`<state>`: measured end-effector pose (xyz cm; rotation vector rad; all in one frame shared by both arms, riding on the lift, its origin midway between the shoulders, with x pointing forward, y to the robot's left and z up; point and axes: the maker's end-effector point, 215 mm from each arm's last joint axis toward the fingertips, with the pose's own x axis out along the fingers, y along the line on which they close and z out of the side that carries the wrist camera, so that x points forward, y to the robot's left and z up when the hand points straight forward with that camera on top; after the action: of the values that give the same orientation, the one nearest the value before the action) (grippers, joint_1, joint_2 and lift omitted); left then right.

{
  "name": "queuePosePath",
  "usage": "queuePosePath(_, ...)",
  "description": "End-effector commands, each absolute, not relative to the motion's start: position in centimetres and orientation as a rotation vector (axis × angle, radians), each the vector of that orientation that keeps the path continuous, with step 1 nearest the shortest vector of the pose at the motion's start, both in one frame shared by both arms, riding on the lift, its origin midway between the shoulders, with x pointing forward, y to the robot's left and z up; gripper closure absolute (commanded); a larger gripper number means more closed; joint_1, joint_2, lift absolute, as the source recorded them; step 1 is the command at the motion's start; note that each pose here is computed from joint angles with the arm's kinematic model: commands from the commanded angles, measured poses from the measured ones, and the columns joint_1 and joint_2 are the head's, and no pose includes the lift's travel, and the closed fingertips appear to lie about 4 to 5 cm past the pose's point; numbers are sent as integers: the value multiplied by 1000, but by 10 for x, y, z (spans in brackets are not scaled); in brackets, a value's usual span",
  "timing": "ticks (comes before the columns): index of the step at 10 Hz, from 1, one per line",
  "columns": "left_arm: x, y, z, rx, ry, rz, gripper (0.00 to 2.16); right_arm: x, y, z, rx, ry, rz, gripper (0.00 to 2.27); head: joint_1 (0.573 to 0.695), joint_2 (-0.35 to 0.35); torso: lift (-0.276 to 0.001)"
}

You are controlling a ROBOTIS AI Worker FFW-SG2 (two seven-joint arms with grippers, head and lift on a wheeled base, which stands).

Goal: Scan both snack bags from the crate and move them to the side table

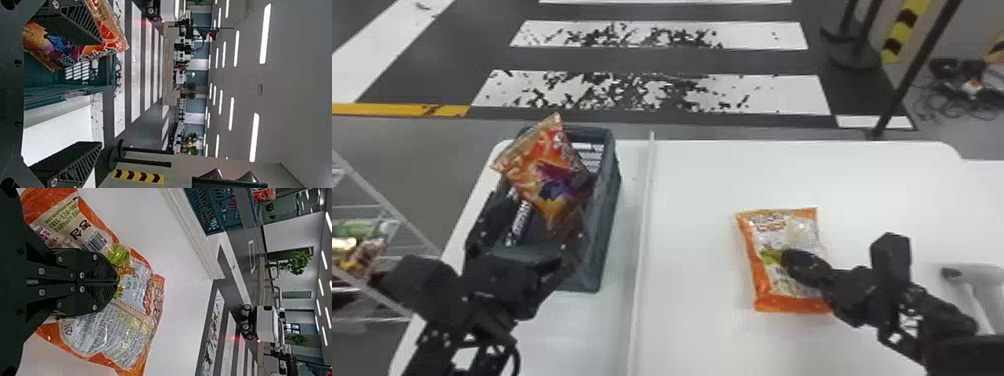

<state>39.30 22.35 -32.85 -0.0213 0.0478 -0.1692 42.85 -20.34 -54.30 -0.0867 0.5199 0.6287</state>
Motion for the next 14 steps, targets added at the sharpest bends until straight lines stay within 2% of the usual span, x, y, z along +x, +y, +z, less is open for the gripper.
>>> queuePosePath(1, 393, 224, -328, -21, 46, -169, 87, 433, -218, -542, -94, 520, 605, 2250, 695, 30, -75)
queuePosePath(5, 392, 226, -329, -20, 48, -165, 87, 434, -233, -530, -97, 491, 580, 2253, 695, -12, -75)
queuePosePath(8, 391, 227, -328, -19, 47, -163, 87, 428, -228, -475, -85, 407, 572, 2253, 695, -6, -75)
queuePosePath(10, 391, 226, -329, -20, 49, -165, 87, 422, -229, -452, -79, 389, 568, 2253, 695, -2, -75)
queuePosePath(14, 391, 227, -330, -20, 49, -165, 87, 405, -211, -457, -67, 396, 604, 2253, 695, 0, -75)
